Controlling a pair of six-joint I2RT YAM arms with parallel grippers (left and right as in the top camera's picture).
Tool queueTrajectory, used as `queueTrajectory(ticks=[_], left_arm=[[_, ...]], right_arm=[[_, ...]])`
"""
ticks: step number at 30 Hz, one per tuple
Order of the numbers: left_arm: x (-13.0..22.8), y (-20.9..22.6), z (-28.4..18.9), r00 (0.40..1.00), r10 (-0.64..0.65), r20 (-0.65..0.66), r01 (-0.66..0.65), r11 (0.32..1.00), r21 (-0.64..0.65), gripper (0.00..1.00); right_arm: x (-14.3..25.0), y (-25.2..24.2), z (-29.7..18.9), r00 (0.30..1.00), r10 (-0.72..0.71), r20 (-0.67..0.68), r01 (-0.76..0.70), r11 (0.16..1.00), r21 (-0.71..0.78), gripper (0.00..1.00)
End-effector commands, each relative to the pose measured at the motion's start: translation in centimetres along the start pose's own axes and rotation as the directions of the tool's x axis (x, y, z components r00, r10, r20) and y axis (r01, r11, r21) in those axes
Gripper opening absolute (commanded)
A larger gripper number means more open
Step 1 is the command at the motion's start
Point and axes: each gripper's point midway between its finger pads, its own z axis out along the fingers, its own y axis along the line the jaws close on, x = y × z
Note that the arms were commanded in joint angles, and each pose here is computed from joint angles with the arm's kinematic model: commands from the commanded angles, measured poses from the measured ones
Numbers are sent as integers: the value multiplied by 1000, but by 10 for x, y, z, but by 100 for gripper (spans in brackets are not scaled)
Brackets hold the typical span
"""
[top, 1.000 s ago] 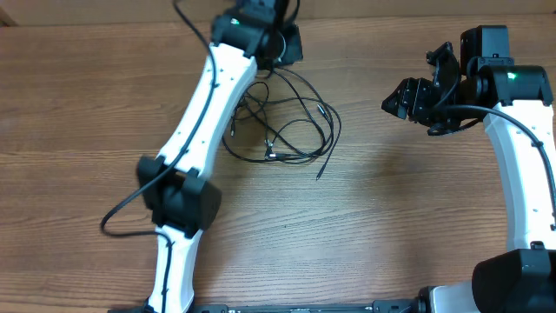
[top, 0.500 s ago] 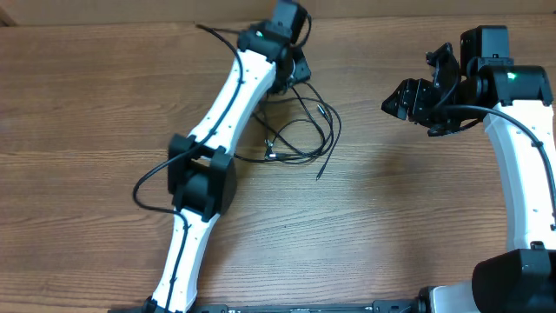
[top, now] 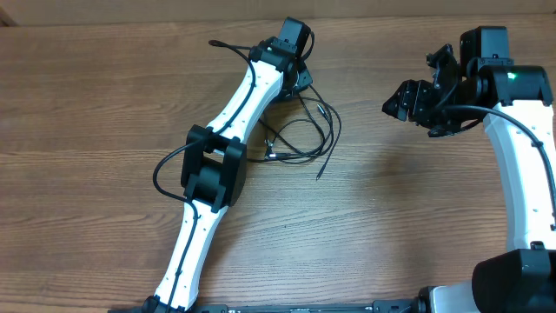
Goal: Untangle cables
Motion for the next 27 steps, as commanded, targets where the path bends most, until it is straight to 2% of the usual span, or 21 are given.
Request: queueTrajectory(ticks=[1,5,8,12,15,21,27], left_arm=[[-2,-8,-1,1000,12,22,-12,1000,17,4],[-11,-21,-26,998,47,51,-50,997,57,4],[-17,-41,-65,985,153,77,-162,978,134,4],[-11,-69,-140,941,320,110,-338,903,266,4],[-9,-80,-220,902,389,189,-432,839,331,4],[1,-86,-364,838,396,375,-535,729,427,4],[13,-80,-476,774,323,545,-606,628,488,4]], right_arm=[[-3,-3,-6,1000,-18,25,17,999,31,77],[-4,-3,-5,999,-19,27,18,999,30,77],[-4,-3,-5,1000,-17,24,17,999,31,77],[-4,-3,-4,1000,-17,22,16,999,28,77],[-4,-2,-4,1000,-17,22,16,1000,26,77],[-1,11,-4,1000,-24,7,24,998,-54,75],[5,50,-16,991,-135,20,136,955,-265,73]])
